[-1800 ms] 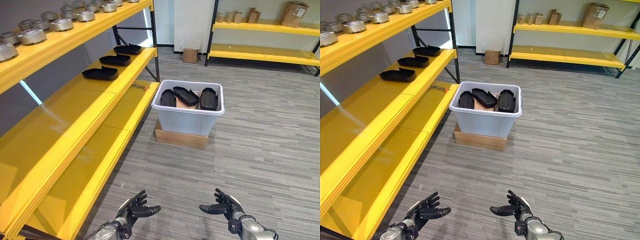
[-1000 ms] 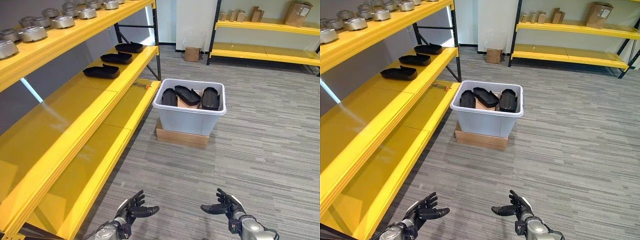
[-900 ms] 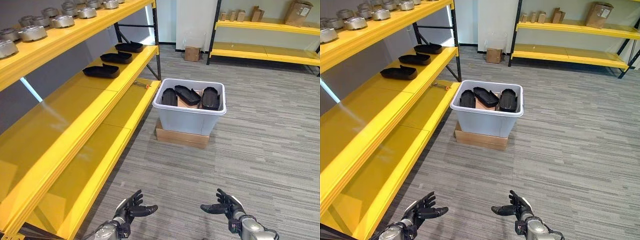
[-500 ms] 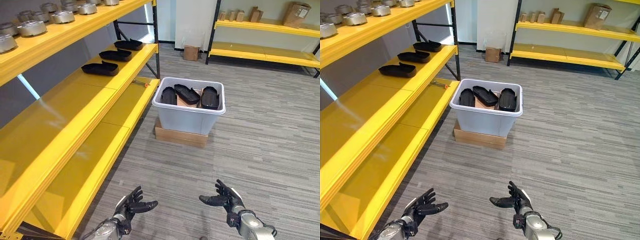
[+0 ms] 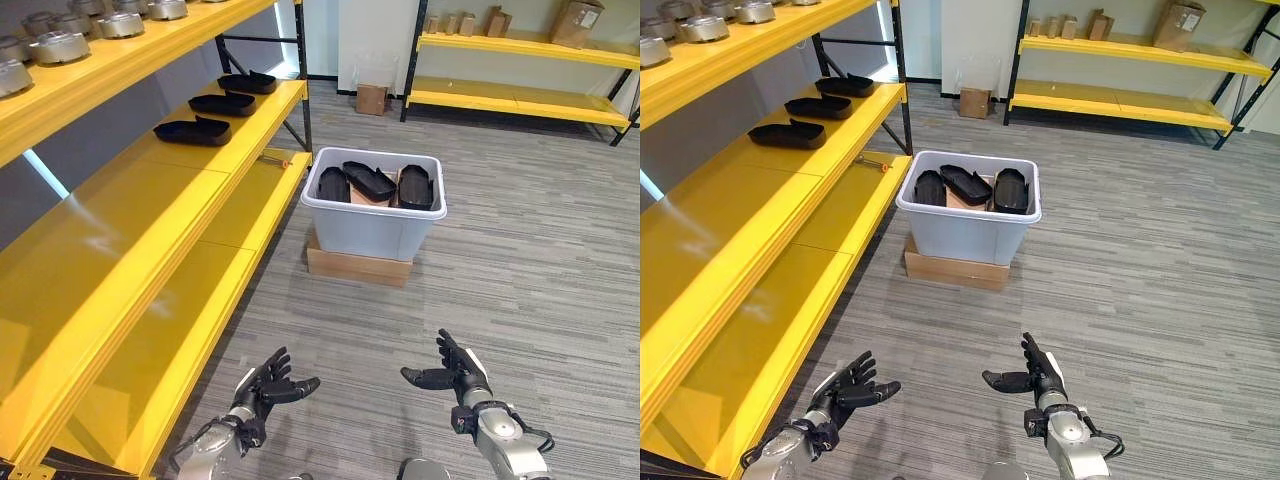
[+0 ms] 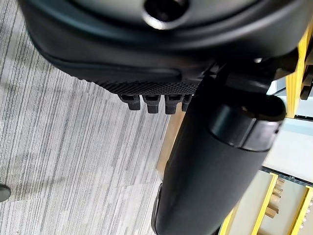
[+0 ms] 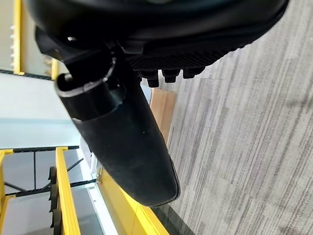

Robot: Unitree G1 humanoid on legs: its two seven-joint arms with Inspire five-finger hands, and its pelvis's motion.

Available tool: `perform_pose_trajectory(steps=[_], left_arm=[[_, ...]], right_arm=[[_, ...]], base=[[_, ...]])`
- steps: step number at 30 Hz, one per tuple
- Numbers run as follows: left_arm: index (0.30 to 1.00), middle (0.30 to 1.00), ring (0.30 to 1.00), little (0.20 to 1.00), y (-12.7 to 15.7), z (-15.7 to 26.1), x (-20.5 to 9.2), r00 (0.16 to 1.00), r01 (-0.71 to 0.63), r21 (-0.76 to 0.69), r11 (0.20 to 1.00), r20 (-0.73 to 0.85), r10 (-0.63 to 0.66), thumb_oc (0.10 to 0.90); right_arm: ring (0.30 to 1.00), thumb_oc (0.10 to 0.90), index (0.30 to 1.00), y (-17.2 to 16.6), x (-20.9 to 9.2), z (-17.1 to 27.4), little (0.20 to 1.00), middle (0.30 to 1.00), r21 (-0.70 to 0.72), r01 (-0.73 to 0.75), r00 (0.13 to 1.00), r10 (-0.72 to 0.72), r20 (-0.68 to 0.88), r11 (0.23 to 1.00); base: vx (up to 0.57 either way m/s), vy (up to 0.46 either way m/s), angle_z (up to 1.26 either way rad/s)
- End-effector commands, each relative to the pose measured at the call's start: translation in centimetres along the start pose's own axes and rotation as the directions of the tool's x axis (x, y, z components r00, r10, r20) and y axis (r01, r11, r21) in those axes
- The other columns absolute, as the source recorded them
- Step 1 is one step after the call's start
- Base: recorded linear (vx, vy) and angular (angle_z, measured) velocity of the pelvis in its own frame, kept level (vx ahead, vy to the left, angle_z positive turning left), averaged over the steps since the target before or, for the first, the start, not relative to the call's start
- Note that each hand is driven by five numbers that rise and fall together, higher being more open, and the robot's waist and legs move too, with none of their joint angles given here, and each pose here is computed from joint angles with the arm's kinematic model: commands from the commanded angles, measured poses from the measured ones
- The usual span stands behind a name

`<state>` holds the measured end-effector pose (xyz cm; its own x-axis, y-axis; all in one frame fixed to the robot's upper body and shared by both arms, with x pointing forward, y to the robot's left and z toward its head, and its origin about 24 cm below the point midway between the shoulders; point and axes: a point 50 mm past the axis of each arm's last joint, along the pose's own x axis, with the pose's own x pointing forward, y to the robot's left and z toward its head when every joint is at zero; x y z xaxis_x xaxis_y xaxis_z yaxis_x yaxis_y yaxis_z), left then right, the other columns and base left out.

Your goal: Move parts from the plastic box to the shelf.

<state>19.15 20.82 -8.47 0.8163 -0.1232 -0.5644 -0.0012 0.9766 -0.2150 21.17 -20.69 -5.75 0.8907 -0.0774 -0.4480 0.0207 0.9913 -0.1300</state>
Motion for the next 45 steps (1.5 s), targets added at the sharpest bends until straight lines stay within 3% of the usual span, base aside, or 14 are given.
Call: perform_pose_trajectory(steps=[1, 6, 11, 23, 28, 35, 40, 45], left_arm=[[1.0, 1.0, 1.0, 1.0, -2.0, 5.3, 1.0, 0.971, 0.099, 0.068, 0.993, 0.21, -0.112, 0.9], [1.0, 1.0, 1.0, 1.0, -2.4, 4.6, 0.7, 0.969, 0.148, 0.075, 0.986, 0.188, -0.159, 0.9], [1.0, 1.0, 1.0, 1.0, -3.9, 4.8, 0.5, 0.946, 0.242, 0.183, 0.953, 0.172, -0.274, 0.9], [1.0, 1.0, 1.0, 1.0, -3.8, 4.0, -0.2, 0.959, 0.225, 0.154, 0.962, 0.137, -0.247, 0.9], [1.0, 1.0, 1.0, 1.0, -4.7, 4.0, -0.7, 0.939, 0.286, 0.052, 0.957, 0.182, -0.291, 0.9], [1.0, 1.0, 1.0, 1.0, -5.1, 3.2, -0.5, 0.947, 0.275, 0.071, 0.959, 0.154, -0.283, 0.9], [1.0, 1.0, 1.0, 1.0, -4.6, 3.2, -0.2, 0.964, 0.19, 0.029, 0.981, 0.181, -0.192, 0.9], [1.0, 1.0, 1.0, 1.0, -4.4, 4.1, 0.1, 0.962, 0.167, -0.017, 0.986, 0.22, -0.159, 0.9]], right_arm=[[1.0, 0.9, 1.0, -1.3, 0.2, 6.3, 1.0, 1.0, -0.037, 0.086, 0.935, -0.068, 0.347, 0.996], [1.0, 0.9, 1.0, -1.7, -0.4, 7.8, 1.0, 1.0, -0.048, 0.169, 0.886, -0.131, 0.444, 0.984], [1.0, 0.9, 1.0, -2.1, -1.2, 9.7, 1.0, 1.0, -0.117, 0.209, 0.828, -0.112, 0.55, 0.971], [1.0, 0.9, 1.0, -0.6, -0.9, 9.9, 1.0, 1.0, -0.229, 0.129, 0.842, 0.015, 0.539, 0.965], [1.0, 0.9, 1.0, -0.2, -1.2, 9.5, 1.0, 1.0, -0.306, 0.096, 0.851, 0.081, 0.519, 0.947], [1.0, 0.9, 1.0, -0.9, -1.5, 9.8, 1.0, 1.0, -0.298, 0.122, 0.834, 0.065, 0.548, 0.947], [1.0, 0.9, 1.0, -1.9, -2.0, 10.3, 1.0, 1.0, -0.256, 0.195, 0.801, -0.003, 0.599, 0.947], [1.0, 0.9, 1.0, -2.4, -2.7, 11.9, 1.0, 1.0, -0.195, 0.278, 0.719, -0.07, 0.691, 0.941]], base=[[0.14, -0.059, 0.28], [0.24, -0.108, 0.24], [0.36, -0.096, 0.12], [0.45, -0.084, 0.2], [0.4, -0.034, -0.1], [0.25, -0.064, -0.06], [0.16, -0.062, -0.11], [0.18, 0.011, -0.02]])
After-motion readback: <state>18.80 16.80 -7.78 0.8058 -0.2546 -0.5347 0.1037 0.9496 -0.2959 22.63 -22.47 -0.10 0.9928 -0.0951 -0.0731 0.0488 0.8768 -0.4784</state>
